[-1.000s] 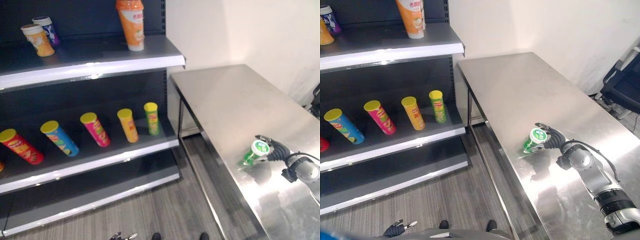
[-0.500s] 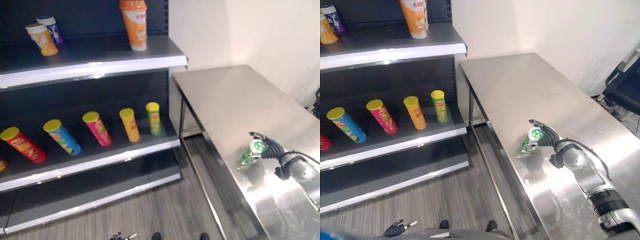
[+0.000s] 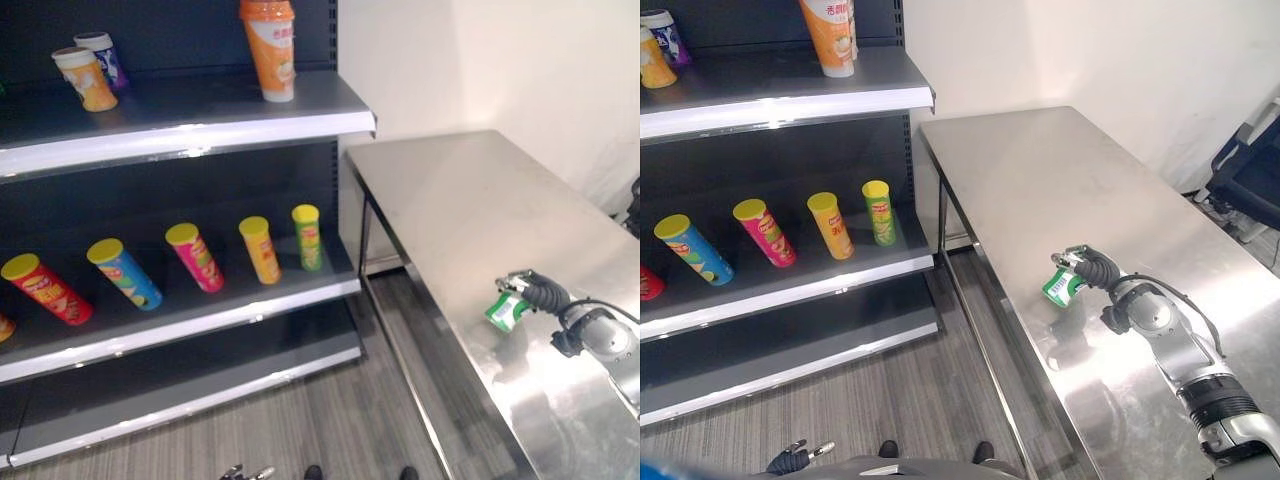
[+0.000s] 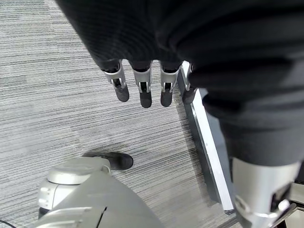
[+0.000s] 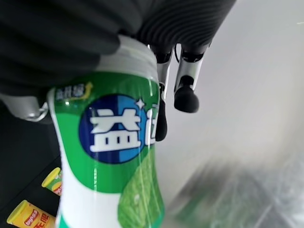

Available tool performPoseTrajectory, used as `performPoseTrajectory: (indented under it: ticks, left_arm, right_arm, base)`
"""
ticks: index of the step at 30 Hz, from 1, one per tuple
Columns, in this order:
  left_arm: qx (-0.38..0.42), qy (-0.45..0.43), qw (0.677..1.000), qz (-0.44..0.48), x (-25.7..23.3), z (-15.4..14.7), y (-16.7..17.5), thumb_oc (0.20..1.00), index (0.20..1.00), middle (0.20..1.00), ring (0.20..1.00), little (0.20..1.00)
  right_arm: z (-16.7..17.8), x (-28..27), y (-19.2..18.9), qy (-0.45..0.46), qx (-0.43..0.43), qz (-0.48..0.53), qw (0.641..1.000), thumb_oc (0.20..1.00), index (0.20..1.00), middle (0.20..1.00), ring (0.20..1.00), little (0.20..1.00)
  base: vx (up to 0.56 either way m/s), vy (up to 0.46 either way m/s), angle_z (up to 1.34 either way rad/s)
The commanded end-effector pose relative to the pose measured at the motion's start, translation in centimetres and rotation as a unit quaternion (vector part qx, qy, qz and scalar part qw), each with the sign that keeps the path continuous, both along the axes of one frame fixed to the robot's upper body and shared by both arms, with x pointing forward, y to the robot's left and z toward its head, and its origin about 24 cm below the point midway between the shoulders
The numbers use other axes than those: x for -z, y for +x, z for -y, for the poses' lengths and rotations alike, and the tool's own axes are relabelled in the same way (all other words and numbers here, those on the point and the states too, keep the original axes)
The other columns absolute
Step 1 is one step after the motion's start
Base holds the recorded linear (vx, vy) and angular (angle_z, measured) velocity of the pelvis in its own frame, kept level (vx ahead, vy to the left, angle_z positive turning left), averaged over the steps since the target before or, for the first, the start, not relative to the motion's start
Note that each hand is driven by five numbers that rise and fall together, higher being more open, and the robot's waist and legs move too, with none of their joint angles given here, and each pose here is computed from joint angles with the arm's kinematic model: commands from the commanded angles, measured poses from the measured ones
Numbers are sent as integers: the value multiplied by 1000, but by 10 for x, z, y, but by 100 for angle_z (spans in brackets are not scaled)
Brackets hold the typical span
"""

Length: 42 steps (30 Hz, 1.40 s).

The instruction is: Put the goods on the table back onto the shelves and tidy them up.

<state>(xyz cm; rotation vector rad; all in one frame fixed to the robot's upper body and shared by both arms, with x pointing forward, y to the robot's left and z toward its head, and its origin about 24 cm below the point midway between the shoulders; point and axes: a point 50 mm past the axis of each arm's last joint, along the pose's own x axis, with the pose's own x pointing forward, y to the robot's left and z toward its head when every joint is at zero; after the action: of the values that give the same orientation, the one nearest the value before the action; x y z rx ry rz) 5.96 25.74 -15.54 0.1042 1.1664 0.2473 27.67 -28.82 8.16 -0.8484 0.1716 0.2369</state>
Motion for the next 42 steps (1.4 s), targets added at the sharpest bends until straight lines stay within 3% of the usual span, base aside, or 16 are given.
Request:
performPoseTrajectory:
  ticks: [1, 5, 14, 23, 32, 37, 42]
  left_arm:
    - [-18, 16, 997, 76, -13, -11, 36, 1000, 1000, 1000, 1000, 1000]
    - [-35, 12, 993, 113, -19, -10, 50, 1000, 1000, 1000, 1000, 1000]
    - [-5, 34, 997, 71, -14, -16, 37, 1000, 1000, 1000, 1000, 1000]
    - [13, 72, 994, 78, -27, -40, 45, 1000, 1000, 1000, 1000, 1000]
    - [39, 66, 996, 41, -23, -43, 37, 1000, 1000, 1000, 1000, 1000]
    - [53, 62, 995, 51, -25, -41, 48, 1000, 1000, 1000, 1000, 1000]
    - [43, 48, 997, 44, -19, -33, 37, 1000, 1000, 1000, 1000, 1000]
  right_arm:
    - [-3, -68, 11, -7, -25, 145, 989, 200, 200, 200, 200, 200]
    - [-2, -99, 9, -5, -27, 213, 977, 200, 200, 200, 200, 200]
    - [-1, -138, -12, -18, -28, 307, 951, 200, 200, 200, 200, 200]
    - [-30, -175, -5, -27, -80, 381, 921, 200, 200, 200, 200, 200]
    - [-54, -252, 9, -104, -129, 446, 880, 200, 200, 200, 200, 200]
    - [-71, -290, 18, -142, -145, 461, 864, 200, 200, 200, 200, 200]
    - [-76, -301, 28, -118, -149, 447, 874, 200, 200, 200, 200, 200]
  base:
    - [-127, -71, 14]
    - [-110, 28, 44]
    - [106, 389, 47]
    - [56, 320, 20]
    - [73, 65, 38]
    - [74, -47, 41]
    - [112, -149, 94]
